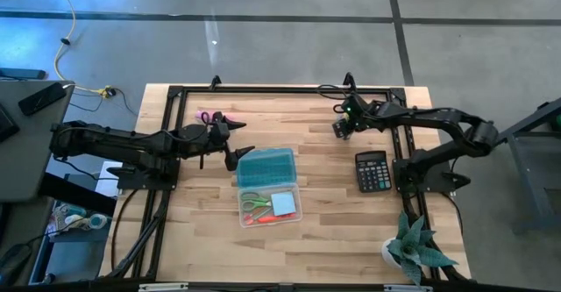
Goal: Pack school essentials
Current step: Put the crayon box into the supply box
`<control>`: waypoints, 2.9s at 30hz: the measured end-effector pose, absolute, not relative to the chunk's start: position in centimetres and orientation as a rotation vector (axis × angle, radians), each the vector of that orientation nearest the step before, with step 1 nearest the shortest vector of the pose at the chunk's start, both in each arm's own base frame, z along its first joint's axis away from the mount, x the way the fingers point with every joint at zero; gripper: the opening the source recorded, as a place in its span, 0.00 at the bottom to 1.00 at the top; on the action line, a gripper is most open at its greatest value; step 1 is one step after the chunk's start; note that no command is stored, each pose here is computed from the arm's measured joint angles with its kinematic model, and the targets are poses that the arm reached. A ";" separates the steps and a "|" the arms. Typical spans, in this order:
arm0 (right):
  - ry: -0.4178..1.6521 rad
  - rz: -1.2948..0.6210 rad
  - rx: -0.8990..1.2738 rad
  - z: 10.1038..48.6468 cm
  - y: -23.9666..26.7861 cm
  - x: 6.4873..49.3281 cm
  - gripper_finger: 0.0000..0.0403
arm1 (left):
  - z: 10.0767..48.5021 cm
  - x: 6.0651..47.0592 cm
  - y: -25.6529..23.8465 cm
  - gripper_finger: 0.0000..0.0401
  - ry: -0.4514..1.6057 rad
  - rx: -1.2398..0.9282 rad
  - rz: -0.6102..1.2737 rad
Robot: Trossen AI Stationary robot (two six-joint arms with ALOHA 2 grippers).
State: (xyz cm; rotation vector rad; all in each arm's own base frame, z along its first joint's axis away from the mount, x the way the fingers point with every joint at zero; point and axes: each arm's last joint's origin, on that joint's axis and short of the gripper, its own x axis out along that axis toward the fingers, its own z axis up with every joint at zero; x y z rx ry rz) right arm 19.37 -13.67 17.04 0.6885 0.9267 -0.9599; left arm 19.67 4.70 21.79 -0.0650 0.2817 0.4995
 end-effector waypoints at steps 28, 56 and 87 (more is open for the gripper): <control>0.985 -0.791 0.558 17.9 -11.7 21.2 0.12 | 21.7 19.7 4.7 1.00 0.284 -0.083 0.502; 0.652 -0.401 -0.099 26.9 6.5 30.4 0.12 | 20.7 19.3 4.6 1.00 0.287 -0.496 0.585; 0.757 -0.382 -0.788 18.3 21.5 40.3 0.12 | 22.0 18.4 4.9 1.00 0.408 -0.409 0.610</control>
